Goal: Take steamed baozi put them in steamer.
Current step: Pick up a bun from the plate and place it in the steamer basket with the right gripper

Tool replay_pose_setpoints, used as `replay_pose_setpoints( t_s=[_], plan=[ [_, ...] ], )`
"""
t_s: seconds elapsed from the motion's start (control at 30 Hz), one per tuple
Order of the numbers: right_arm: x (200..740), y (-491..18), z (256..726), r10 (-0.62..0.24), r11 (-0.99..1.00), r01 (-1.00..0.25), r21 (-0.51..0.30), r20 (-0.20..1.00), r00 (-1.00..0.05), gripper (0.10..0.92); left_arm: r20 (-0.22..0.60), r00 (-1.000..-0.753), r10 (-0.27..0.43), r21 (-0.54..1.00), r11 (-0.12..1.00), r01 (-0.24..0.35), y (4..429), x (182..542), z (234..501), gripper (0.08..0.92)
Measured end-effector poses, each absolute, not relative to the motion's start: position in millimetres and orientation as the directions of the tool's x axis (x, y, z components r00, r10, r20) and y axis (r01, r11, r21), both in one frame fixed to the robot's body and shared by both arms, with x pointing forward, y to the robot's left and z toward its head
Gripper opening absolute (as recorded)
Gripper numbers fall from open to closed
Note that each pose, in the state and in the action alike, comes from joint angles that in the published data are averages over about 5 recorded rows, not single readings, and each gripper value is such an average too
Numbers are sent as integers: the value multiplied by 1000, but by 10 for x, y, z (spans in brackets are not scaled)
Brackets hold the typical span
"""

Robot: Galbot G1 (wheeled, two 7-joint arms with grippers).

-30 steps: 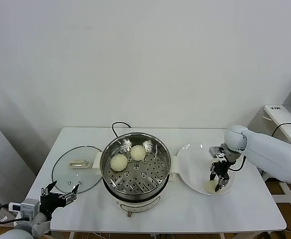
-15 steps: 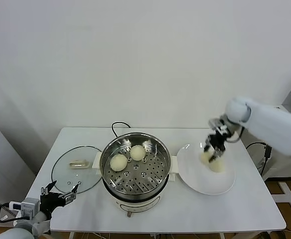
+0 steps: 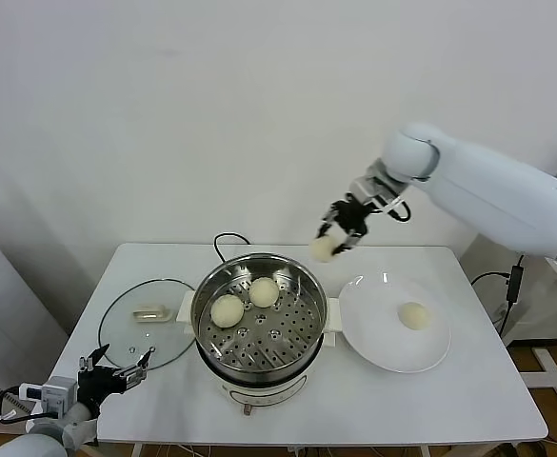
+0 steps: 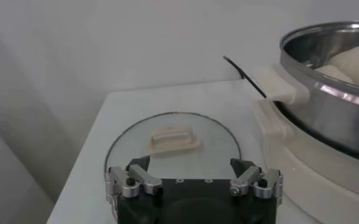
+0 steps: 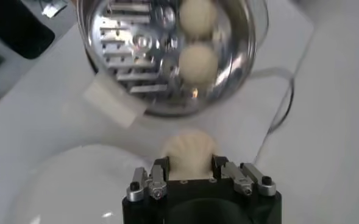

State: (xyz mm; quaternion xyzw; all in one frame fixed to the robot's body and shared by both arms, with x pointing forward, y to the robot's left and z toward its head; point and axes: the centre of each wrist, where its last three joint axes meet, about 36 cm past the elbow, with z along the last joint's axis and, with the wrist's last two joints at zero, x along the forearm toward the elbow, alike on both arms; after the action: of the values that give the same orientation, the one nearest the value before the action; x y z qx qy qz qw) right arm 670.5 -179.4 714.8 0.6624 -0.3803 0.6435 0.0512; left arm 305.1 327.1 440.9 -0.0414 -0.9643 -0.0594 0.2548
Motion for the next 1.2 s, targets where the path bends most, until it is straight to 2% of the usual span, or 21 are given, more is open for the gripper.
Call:
replay_pose_setpoints(
  t_s=[0.23, 0.47, 0.87, 1.2],
  plan=[
    [6453, -1155, 7067, -457, -814, -389, -432, 889, -32, 450, 495, -868, 50, 92, 990, 110, 3266, 3049, 4413, 823],
    [6198, -695, 6832, -416, -885, -253, -390, 907, 57, 448, 493, -868, 50, 92, 990, 109, 3268, 3048, 4414, 823],
    [5969, -472, 6437, -338, -936, -144, -320, 933, 124, 450, 492, -869, 50, 92, 990, 109, 3273, 3047, 4416, 823],
    [5892, -376, 6183, -304, -952, -87, -294, 940, 153, 450, 490, -870, 51, 90, 990, 108, 3265, 3047, 4421, 823]
  ],
)
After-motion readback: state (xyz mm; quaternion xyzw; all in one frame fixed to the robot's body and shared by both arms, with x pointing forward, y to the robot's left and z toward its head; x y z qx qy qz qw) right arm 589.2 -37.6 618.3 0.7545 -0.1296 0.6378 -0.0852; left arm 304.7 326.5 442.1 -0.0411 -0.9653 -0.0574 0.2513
